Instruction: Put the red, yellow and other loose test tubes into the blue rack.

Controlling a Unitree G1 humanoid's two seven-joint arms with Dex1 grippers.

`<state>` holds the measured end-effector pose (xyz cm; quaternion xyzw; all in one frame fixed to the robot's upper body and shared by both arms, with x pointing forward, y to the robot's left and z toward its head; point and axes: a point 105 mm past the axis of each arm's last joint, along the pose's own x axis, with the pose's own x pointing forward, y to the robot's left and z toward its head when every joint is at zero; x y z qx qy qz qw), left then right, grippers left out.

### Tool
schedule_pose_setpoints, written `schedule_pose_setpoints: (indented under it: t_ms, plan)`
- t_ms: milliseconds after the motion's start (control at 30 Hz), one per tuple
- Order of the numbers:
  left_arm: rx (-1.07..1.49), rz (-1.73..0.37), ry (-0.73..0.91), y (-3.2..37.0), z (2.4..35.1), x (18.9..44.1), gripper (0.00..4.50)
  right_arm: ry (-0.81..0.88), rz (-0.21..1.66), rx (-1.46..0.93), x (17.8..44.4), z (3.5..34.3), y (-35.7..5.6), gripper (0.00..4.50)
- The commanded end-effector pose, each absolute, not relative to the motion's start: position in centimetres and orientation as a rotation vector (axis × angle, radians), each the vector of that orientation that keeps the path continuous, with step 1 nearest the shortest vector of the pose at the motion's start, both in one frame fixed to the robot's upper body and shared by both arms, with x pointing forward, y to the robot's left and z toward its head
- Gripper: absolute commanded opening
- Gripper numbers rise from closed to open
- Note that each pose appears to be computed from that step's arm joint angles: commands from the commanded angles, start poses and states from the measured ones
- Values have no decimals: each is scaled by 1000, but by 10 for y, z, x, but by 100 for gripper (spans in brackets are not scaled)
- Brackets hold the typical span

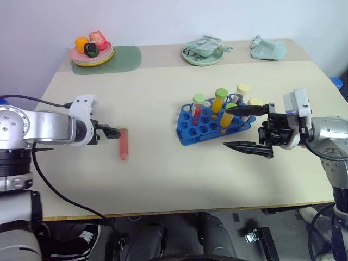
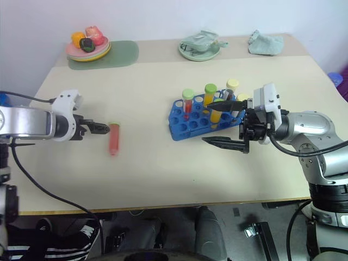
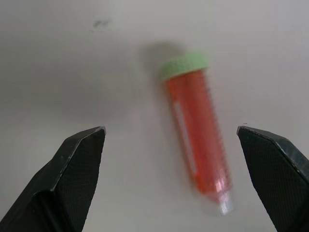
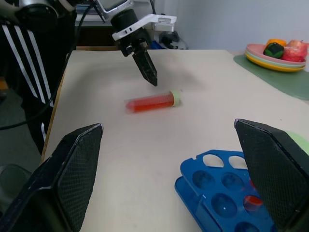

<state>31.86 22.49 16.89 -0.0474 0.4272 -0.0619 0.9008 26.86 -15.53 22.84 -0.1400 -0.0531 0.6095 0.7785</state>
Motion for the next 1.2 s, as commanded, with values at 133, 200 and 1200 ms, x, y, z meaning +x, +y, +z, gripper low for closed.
schedule_pose_setpoints:
  t_ms: [133, 200, 1200]
  plan:
    - [-117, -85, 899, 223, 185, 330, 450, -156, 1325, -324, 266, 235, -150, 446]
    - [-126, -90, 917, 217, 183, 335, 450, -158, 1327, -321, 266, 235, -149, 446]
    - [-206, -16, 986, 184, 142, 342, 450, -137, 1312, -321, 264, 226, -151, 446]
